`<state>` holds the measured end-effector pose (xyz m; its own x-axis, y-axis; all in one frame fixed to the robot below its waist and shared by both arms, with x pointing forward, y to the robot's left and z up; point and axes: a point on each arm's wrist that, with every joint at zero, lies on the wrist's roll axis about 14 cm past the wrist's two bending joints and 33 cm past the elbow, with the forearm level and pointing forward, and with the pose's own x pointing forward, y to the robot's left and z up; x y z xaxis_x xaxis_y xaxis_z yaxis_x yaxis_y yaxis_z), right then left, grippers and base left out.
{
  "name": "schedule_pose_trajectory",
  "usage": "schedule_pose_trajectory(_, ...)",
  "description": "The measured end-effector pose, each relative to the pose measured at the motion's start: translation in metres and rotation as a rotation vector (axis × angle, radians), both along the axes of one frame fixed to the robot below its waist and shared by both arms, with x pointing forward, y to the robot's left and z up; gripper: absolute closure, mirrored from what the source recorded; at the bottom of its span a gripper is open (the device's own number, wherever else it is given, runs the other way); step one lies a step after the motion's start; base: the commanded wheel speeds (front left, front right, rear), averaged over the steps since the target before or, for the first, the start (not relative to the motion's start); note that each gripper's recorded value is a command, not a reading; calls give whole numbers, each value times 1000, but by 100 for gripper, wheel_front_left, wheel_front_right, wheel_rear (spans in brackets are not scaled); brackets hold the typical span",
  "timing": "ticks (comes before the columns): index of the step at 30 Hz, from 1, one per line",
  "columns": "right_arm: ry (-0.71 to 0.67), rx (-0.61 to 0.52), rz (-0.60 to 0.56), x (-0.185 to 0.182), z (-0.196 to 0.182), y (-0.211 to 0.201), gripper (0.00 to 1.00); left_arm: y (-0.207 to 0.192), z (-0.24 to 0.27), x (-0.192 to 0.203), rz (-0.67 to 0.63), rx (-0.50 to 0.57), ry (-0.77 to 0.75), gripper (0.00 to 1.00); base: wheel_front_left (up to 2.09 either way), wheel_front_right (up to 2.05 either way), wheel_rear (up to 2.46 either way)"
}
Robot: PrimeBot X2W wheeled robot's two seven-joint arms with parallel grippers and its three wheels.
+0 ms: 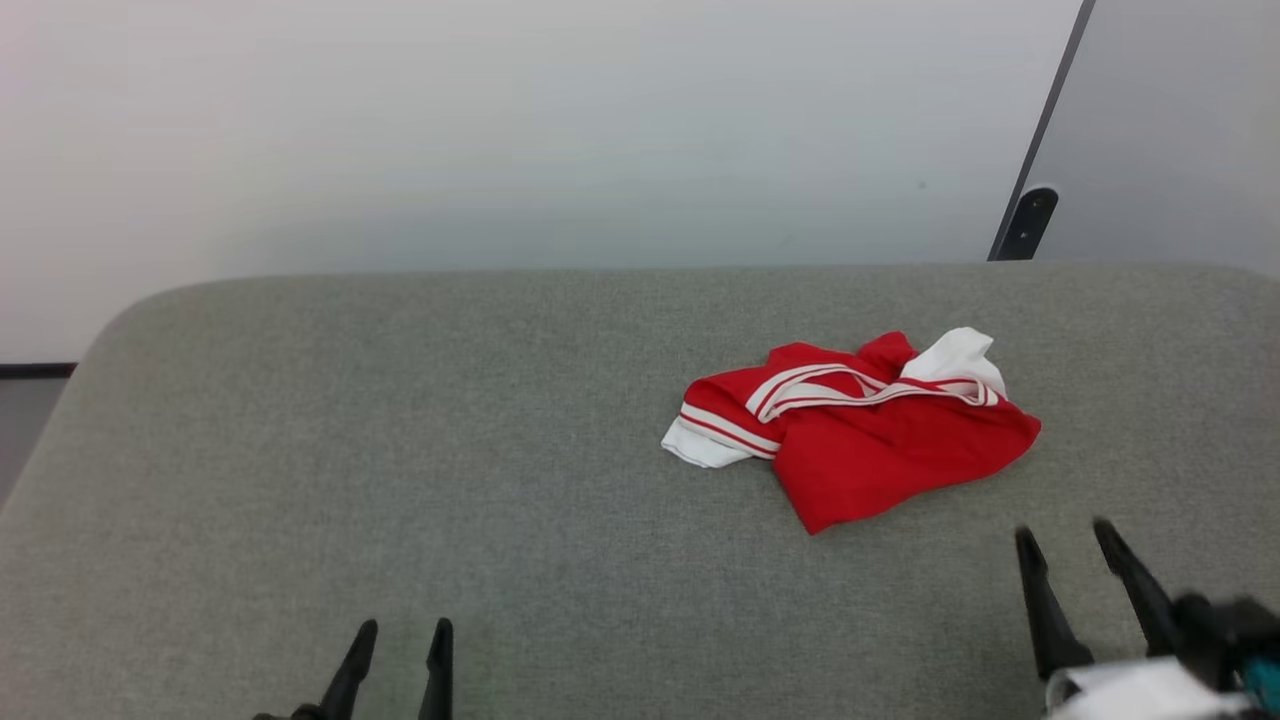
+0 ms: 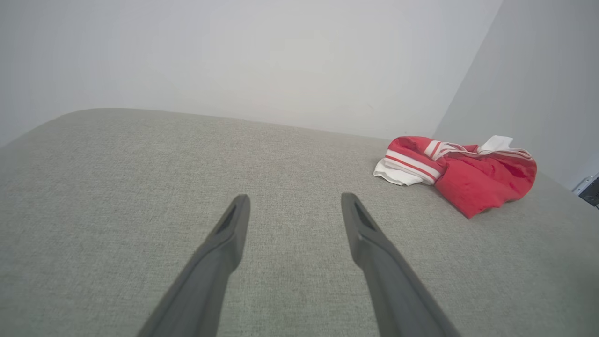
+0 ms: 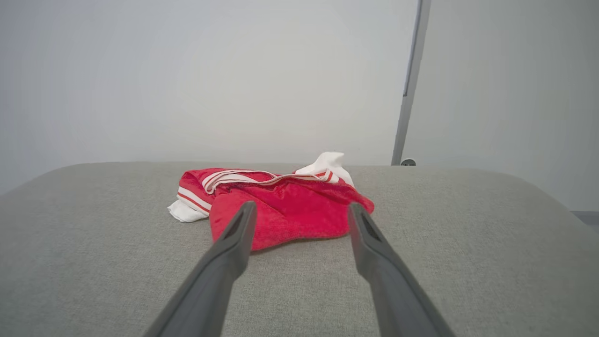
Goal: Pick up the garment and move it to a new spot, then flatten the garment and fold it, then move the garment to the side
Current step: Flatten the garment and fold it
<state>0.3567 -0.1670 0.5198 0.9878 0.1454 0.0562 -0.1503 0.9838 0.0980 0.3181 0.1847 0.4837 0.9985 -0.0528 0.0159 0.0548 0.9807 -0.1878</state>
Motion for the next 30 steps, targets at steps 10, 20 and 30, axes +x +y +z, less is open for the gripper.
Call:
schedule_pose_trajectory(10,151,-188,183,104,31,17,0,-12,-5,27,-27,-25,16,0,0,0,0)
schedule_pose_trajectory(20,581,-309,209,180,-1,-11,0,-14,-33,54,-24,-39,97,0,0,0,0)
schedule_pose_trajectory(30,892,-354,314,187,-68,3,0,-8,-59,66,-1,-42,168,0,0,0,0)
